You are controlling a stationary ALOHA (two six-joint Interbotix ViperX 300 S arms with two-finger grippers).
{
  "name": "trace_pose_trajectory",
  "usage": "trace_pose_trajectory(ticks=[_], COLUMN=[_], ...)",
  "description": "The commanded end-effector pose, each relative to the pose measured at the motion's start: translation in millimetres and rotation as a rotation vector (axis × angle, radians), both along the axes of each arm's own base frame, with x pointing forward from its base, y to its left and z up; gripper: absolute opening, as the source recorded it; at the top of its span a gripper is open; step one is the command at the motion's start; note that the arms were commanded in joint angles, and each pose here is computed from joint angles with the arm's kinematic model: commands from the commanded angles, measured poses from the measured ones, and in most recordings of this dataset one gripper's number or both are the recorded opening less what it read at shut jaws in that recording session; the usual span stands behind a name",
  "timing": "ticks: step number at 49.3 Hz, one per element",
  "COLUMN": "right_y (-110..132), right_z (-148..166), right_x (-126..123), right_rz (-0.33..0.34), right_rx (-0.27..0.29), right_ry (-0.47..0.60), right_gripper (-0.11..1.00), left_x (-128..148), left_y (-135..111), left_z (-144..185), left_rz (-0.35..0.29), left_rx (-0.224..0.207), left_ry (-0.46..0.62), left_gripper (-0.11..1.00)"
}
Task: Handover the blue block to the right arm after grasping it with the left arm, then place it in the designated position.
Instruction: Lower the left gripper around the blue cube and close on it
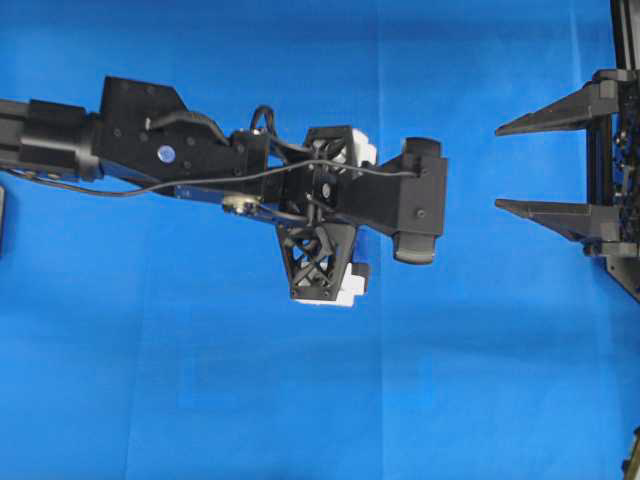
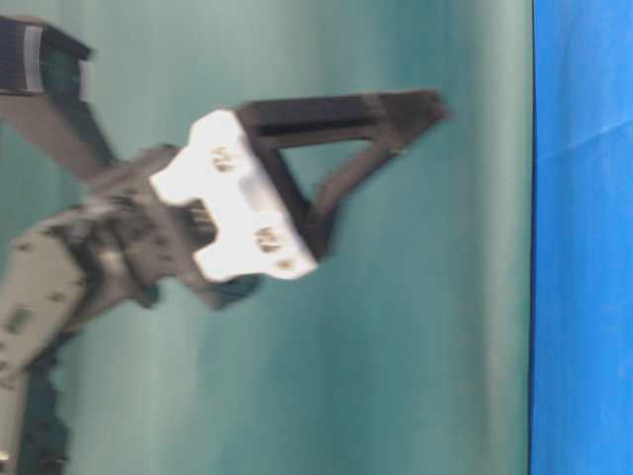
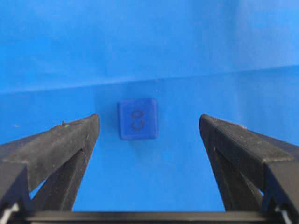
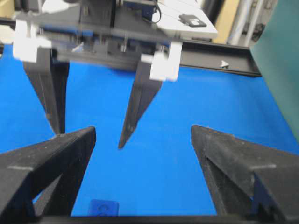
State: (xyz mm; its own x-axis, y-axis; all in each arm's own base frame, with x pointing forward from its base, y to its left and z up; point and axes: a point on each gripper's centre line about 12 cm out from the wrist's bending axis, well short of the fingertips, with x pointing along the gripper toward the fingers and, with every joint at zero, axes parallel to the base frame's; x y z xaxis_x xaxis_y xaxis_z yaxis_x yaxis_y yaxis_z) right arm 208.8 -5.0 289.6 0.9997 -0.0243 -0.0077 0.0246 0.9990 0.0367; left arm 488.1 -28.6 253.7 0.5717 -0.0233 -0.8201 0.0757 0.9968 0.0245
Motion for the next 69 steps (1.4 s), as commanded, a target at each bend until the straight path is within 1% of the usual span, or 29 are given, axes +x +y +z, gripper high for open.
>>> trace_pose_trajectory(ticks=[1, 10, 19, 25, 30, 40, 56, 69], right_y=[0, -1, 0, -1, -1, -1, -4, -4], right_z=[12, 10, 9, 7, 7, 5, 1, -1], right_x=[3, 4, 6, 6, 7, 8, 9, 10], right_rz=[-0.001, -0.002, -0.001, -0.002, -0.002, -0.005, -0.019, -0.019], right_rx=[0.004, 0.004, 0.004, 0.004, 0.004, 0.005, 0.005, 0.005], right_ry=[-0.029, -0.022, -0.014, -0.009, -0.008, 0.0, 0.015, 0.023], right_gripper=[0.95, 0.95, 0.95, 0.95, 0.95, 0.95, 0.95, 0.95], left_x=[-2, -8, -13, -14, -11, -3, 1, 2], left_y=[1, 5, 14, 18, 18, 12, 12, 14], left_z=[2, -23, -51, -65, -75, -96, -123, -128], left_rz=[0.019, 0.046, 0.077, 0.098, 0.101, 0.106, 0.113, 0.118], left_rx=[-0.016, -0.036, -0.048, -0.058, -0.06, -0.071, -0.074, -0.075], left_ry=[-0.044, -0.095, -0.11, -0.109, -0.096, -0.065, -0.037, -0.043], left_gripper=[0.92, 0.92, 0.92, 0.92, 0.92, 0.92, 0.92, 0.92])
